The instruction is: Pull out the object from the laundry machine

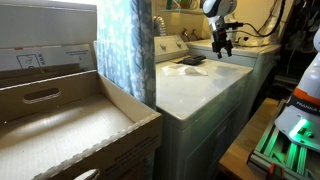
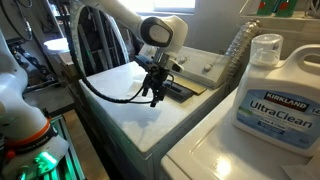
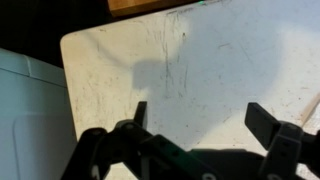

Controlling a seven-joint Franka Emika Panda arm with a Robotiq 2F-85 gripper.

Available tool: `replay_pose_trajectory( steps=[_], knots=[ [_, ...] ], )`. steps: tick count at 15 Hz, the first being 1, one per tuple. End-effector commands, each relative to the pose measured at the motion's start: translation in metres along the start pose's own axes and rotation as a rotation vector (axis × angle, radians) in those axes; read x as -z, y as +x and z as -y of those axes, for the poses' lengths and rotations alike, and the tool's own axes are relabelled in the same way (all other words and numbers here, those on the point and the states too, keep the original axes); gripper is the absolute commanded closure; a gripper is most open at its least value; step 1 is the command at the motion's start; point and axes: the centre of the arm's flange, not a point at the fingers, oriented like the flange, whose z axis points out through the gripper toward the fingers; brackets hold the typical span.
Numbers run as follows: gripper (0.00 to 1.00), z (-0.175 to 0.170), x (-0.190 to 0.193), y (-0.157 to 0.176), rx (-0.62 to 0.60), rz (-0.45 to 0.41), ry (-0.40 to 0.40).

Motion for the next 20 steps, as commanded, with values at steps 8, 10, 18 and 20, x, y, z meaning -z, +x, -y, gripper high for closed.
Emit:
replay_pose_trajectory(
  steps=[8, 10, 18, 20],
  knots=[
    [0.0, -0.006, 0.052, -0.035, -0.023, -0.329, -0.037],
    [0.0, -0.006, 0.072, -0.039, -0.028, -0.438, -0.022],
    [0.0, -0.001, 0.129, -0.064, -0.158, -0.582, 0.134],
    [0.0, 0.001, 0.137, -0.069, -0.185, -0.588, 0.13]
  ],
)
